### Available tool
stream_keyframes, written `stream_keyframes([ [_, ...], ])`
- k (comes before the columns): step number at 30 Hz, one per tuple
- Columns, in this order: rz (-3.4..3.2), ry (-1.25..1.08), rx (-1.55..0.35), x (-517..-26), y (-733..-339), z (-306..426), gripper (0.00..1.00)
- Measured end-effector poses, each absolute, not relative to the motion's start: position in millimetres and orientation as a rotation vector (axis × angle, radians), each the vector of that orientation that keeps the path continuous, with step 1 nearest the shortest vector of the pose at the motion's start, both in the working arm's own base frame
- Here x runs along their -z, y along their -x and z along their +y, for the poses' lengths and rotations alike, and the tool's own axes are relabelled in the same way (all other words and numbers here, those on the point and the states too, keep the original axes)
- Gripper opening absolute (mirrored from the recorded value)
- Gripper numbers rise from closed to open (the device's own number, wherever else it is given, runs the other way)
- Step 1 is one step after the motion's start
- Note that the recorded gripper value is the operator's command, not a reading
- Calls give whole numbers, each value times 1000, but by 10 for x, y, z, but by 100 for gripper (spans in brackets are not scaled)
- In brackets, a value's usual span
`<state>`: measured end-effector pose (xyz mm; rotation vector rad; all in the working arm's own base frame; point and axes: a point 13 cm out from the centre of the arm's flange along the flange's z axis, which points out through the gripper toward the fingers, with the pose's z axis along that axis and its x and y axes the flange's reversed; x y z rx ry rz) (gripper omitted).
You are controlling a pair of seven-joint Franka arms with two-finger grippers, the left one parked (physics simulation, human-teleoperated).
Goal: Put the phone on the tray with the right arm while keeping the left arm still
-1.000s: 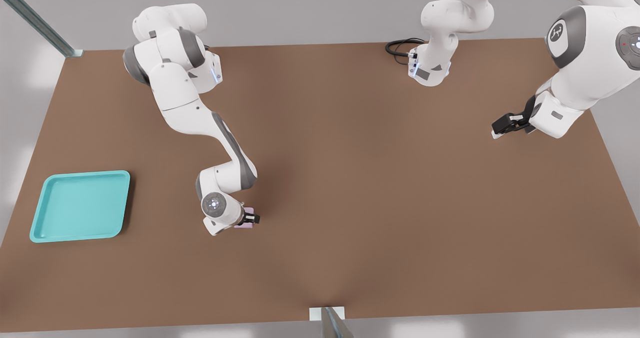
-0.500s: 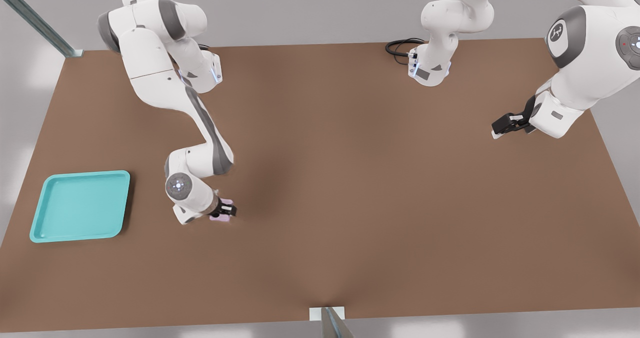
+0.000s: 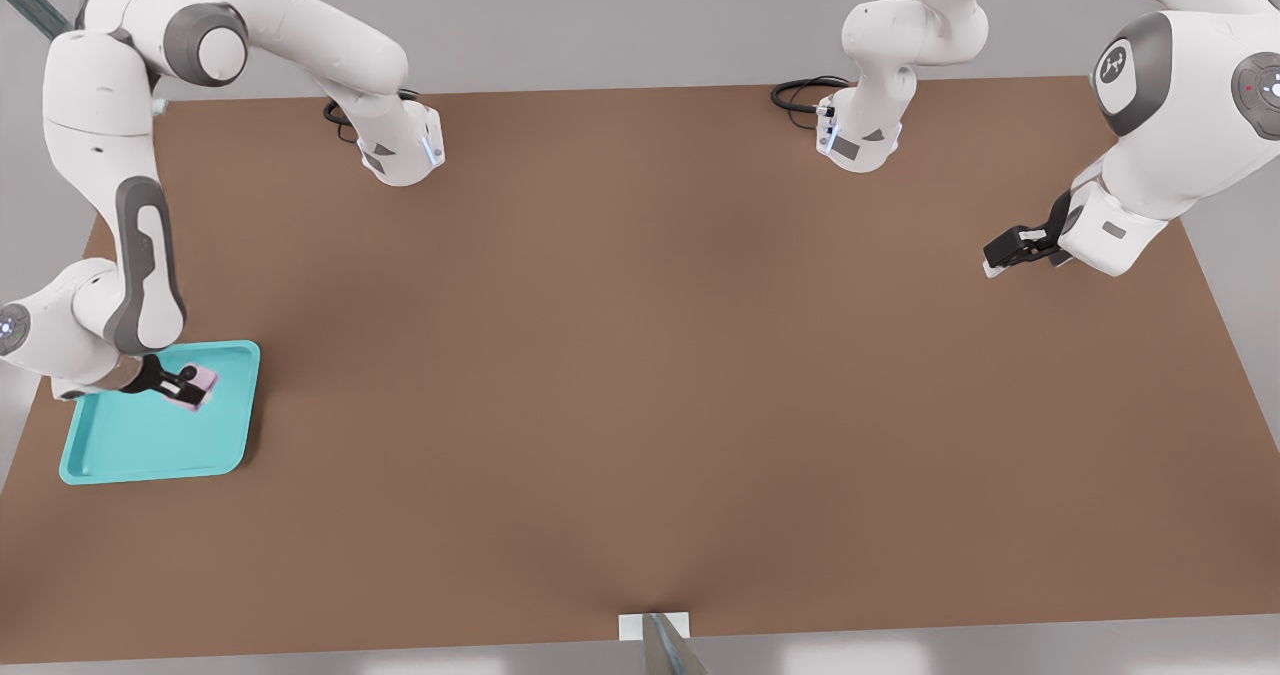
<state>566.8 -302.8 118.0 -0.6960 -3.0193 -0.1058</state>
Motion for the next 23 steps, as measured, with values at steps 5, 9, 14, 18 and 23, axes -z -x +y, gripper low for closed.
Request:
stream_keyframes([
  [5,-3095,467,123,-1260,-5791,-3188,100],
  [9,-3340,32,-45,-3350,-6812,-2450,100],
  [14,-3324,-520,-115,-5198,-6623,15,100],
  [18,-3206,-376,-124,-5069,-6169,-170,100],
  [23,-3161,-274,-106,-5008,-5994,-190,100],
])
